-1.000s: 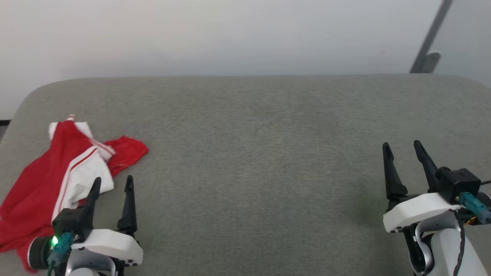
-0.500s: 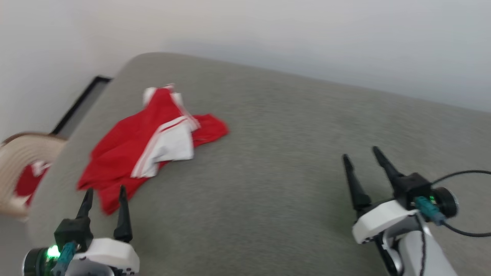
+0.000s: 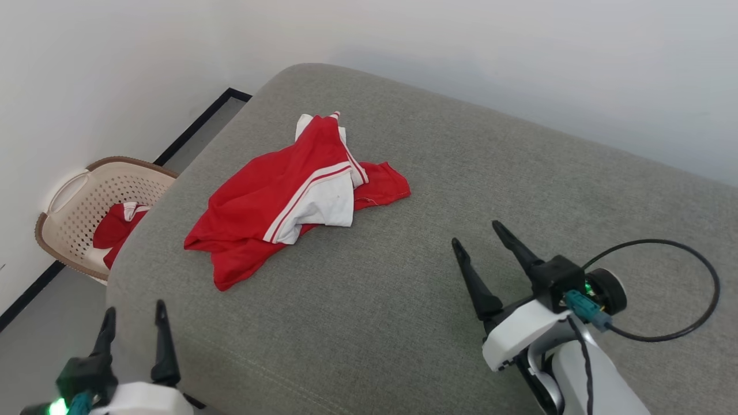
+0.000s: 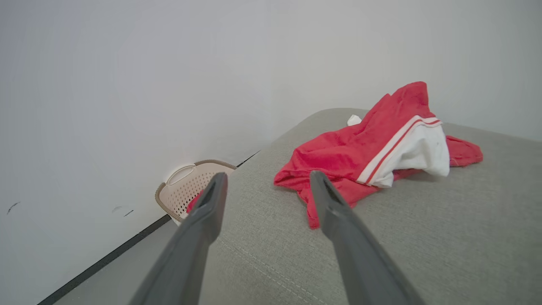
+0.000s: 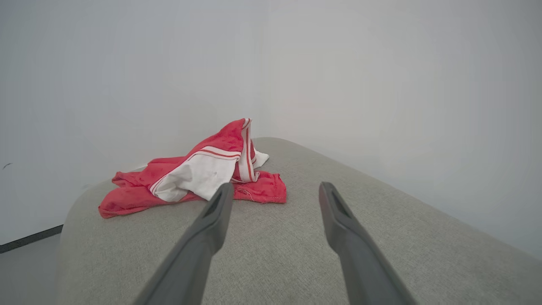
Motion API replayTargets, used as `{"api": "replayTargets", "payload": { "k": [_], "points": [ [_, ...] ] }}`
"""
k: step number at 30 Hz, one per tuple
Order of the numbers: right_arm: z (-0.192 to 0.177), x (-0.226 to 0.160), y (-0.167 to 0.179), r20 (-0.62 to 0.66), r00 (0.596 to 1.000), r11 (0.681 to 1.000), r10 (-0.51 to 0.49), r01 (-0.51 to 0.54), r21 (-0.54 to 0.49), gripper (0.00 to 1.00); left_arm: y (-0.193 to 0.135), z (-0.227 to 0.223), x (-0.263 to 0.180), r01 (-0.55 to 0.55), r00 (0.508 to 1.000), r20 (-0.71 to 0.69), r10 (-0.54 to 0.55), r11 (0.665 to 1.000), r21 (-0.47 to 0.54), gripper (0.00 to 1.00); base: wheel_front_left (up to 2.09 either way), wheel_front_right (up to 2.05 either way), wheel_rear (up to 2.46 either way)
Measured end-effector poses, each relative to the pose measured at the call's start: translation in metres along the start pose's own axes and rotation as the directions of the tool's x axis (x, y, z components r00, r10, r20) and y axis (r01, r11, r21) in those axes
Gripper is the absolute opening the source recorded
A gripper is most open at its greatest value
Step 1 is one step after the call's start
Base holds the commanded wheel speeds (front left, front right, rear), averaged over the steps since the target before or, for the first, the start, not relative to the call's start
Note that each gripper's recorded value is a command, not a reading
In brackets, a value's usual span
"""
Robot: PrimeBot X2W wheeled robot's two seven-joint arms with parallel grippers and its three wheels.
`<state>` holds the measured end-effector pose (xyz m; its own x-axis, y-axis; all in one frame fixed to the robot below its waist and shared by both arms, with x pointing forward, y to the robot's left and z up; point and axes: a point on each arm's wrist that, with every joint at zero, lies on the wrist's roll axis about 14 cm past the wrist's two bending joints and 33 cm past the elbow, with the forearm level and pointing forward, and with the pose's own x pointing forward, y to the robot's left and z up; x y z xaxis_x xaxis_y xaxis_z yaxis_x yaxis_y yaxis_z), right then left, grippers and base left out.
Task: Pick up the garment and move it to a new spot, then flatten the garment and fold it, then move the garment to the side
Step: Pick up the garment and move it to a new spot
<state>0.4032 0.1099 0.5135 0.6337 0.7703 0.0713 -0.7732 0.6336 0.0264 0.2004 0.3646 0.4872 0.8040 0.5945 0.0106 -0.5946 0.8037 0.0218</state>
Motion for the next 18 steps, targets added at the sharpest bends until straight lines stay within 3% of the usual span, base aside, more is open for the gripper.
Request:
{"api": "replayTargets", "payload": {
  "k": [4,7,12,16,18],
  "points": [
    [0.002,-0.005,-0.013,0.010,0.999,0.999,-0.038,0.038,0.004,1.00,-0.023,0.014,0.024,0.122,0.992,0.031,-0.124,0.991,0.061,1.00,0.00,0.00,0.00],
    [-0.003,-0.009,-0.029,0.004,0.997,0.997,-0.077,0.077,-0.002,1.00,-0.049,0.028,0.056,0.225,0.971,0.049,-0.233,0.966,0.129,1.00,0.00,0.00,0.00],
    [-0.011,-0.016,-0.059,-0.004,0.989,0.989,-0.149,0.149,-0.005,1.00,-0.080,0.048,0.110,0.310,0.944,0.064,-0.324,0.936,0.164,1.00,0.00,0.00,0.00],
    [-0.020,-0.025,-0.088,-0.013,0.976,0.976,-0.217,0.217,-0.001,1.00,-0.114,0.025,0.150,0.423,0.906,-0.059,-0.419,0.887,0.186,1.00,0.00,0.00,0.00],
    [-0.026,-0.031,-0.103,-0.023,0.967,0.967,-0.254,0.254,0.002,1.00,-0.128,0.005,0.166,0.447,0.890,-0.161,-0.426,0.887,0.121,1.00,0.00,0.00,0.00]
  ]
}}
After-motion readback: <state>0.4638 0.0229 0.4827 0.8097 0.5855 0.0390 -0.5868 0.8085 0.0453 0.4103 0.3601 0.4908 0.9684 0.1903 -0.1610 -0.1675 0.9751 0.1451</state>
